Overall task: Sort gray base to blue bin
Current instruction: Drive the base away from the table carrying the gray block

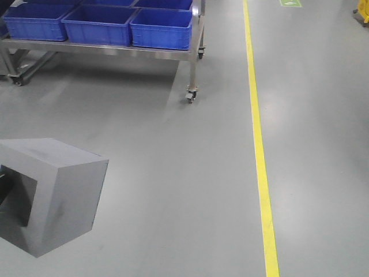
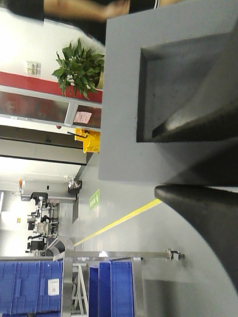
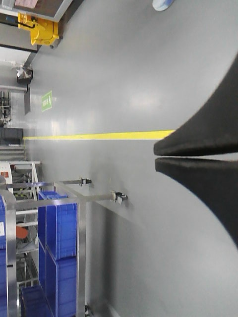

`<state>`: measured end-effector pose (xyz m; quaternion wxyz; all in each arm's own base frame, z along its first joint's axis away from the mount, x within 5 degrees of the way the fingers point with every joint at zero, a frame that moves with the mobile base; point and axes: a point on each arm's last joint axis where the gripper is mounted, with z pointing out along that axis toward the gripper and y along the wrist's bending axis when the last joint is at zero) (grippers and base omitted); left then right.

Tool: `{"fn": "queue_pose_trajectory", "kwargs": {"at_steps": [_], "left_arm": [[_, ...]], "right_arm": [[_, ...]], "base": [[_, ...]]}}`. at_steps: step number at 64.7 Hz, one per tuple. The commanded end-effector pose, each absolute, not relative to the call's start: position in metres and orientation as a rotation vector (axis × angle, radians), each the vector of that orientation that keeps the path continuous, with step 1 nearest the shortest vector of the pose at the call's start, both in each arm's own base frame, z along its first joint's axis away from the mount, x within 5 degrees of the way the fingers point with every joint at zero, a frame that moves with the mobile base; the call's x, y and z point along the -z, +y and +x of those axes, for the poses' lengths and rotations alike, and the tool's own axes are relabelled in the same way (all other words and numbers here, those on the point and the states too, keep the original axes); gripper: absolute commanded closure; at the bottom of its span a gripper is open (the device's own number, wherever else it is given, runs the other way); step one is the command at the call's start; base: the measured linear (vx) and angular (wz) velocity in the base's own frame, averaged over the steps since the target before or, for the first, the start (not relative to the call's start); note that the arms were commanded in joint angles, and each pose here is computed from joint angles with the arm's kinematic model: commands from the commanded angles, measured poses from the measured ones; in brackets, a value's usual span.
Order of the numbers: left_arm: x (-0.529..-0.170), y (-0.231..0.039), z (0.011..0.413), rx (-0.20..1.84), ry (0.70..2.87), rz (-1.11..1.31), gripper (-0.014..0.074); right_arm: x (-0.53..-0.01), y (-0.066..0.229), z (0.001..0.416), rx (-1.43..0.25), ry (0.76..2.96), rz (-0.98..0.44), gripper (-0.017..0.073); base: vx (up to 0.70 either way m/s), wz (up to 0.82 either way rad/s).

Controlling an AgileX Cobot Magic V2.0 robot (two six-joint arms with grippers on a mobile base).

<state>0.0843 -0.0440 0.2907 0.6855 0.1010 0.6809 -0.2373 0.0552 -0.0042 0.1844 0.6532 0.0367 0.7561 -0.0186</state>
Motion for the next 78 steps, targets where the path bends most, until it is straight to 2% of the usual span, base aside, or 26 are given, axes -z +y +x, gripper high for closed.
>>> {"fn": "queue_pose_trajectory", "kwargs": {"at_steps": [1, 78], "left_arm": [[-0.3108, -0.0422, 0.0834, 0.555, 1.395, 0.188, 0.0447], [-0.3108, -0.0422, 0.0834, 0.555, 1.395, 0.188, 0.0447]], "right_arm": [[-0.1909, -0.0044, 0.0560, 0.056, 1.643, 0.070, 0.0564], [-0.1909, -0.0044, 0.0560, 0.056, 1.643, 0.070, 0.0564]], "base": [[0.18, -0.18], [0.30, -0.03]]}}
